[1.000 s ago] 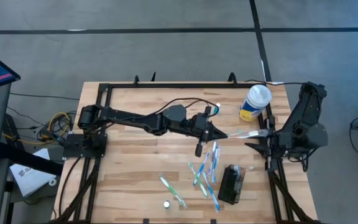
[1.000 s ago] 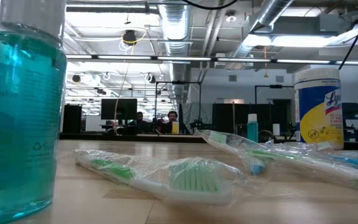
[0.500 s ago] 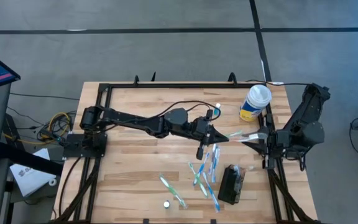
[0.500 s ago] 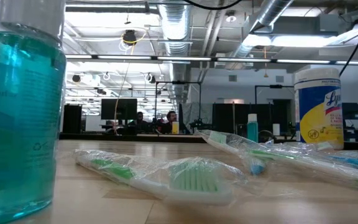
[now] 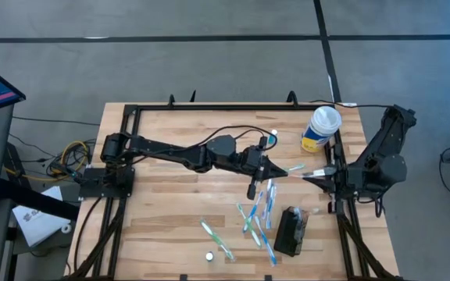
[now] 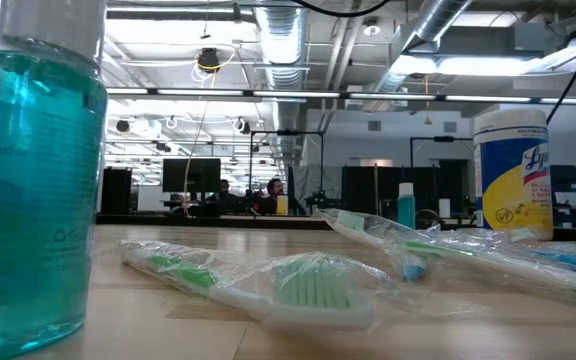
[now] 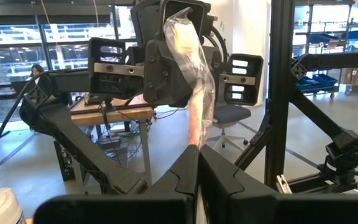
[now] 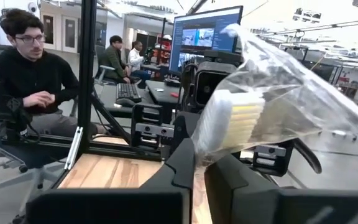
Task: Pick & Place toothbrushing station
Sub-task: Put the orange toothbrush into the black wire organizer
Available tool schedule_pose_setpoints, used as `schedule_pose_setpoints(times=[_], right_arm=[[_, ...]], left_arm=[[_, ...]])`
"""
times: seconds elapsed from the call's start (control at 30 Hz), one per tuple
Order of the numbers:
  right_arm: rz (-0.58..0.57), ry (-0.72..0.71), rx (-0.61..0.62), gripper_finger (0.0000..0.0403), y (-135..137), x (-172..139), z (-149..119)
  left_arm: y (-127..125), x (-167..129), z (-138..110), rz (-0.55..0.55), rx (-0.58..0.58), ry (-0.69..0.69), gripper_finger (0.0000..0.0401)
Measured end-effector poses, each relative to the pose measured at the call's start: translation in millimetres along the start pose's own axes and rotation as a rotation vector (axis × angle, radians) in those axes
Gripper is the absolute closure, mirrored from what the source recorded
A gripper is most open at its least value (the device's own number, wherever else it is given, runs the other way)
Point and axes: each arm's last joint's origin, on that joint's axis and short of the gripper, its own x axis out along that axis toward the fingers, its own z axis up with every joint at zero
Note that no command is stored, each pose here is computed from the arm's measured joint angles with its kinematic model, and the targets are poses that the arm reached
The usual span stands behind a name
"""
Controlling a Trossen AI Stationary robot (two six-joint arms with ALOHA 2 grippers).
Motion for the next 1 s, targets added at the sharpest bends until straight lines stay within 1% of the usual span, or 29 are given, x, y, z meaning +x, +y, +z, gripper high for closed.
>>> schedule_pose_setpoints(times=[0.17, 0.3, 0.5, 0.73, 0.83, 0.9, 1.0], right_arm=[[-0.002, 0.002, -0.001, 0.0396, 0.2, 0.1, -0.2], [-0.003, 0.002, 0.003, 0.0398, 0.2, 0.1, -0.3], [-0.003, 0.018, 0.026, 0.0398, 0.6, 0.1, -2.6], [0.003, 0.049, 0.05, 0.0398, 1.6, -0.1, -7.6], [0.002, 0.049, 0.058, 0.0398, 1.6, -0.1, -7.6], [0.0, 0.052, 0.066, 0.0398, 1.4, 0.2, -8.1], [0.0, 0.055, 0.066, 0.0398, 1.5, 0.1, -8.5]], left_arm=[[0.0, 0.0, -0.5, 0.0, -0.004, 0.005, 0.0394], [-0.1, -0.1, -0.9, 0.0, -0.005, 0.011, 0.038], [4.5, -1.2, -7.0, 0.007, -0.015, 0.072, 0.0334], [4.2, -1.4, -8.5, 0.006, -0.031, 0.088, 0.0278], [3.8, -1.6, -9.2, -0.002, -0.077, 0.097, 0.0262], [2.9, -1.7, -9.8, -0.03, -0.104, 0.104, 0.0254], [1.9, -1.5, -9.8, -0.039, -0.104, 0.106, 0.0248]])
